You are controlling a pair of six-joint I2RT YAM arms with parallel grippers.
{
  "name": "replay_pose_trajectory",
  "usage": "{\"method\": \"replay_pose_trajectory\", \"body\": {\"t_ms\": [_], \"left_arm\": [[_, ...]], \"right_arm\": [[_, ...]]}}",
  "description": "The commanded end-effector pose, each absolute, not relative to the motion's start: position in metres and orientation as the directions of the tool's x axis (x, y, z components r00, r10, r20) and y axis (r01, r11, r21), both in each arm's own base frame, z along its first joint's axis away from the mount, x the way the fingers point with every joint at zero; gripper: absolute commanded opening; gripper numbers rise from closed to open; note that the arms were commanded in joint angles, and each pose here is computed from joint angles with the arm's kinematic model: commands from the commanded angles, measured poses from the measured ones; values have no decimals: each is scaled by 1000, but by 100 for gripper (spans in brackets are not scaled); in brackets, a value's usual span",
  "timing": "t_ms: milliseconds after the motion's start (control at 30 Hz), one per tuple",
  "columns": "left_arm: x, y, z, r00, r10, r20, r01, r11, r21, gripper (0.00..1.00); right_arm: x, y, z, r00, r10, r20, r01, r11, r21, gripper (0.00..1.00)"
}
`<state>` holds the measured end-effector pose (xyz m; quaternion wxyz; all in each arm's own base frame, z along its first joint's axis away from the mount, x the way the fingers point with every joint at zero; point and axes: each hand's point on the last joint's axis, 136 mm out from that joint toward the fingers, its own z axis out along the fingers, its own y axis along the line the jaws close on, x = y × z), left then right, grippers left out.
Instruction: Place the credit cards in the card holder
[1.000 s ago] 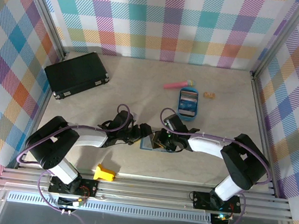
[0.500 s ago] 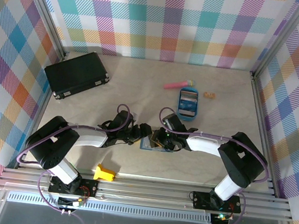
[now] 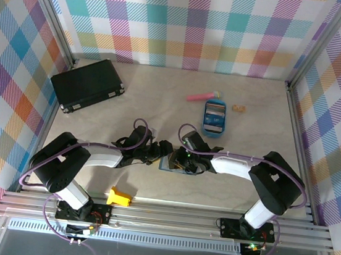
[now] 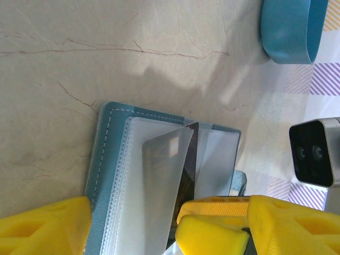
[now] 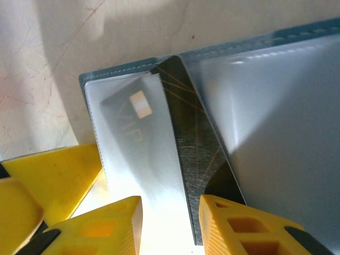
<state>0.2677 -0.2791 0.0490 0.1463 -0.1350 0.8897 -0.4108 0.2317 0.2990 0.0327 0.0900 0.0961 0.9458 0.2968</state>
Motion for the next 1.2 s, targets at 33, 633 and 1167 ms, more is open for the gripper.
{"method": "replay_pose_trajectory", "body": {"t_ms": [33,633,1167], "left_arm": [[258,-282,33,-930,-347,-123,-134,629,-766,77],[259,-282,34,-929,-348,-124,-132,627,-768,75],[257,-280,31,-927,-357,-116,-145,626,-766,67]], "right_arm": [[227,291,58,-968,193,-163,72,831,552,37],[234,285,54,-963,-124,-239,-204,915,347,42],[228,273,49,-973,-52,-226,-127,934,335,42]]}}
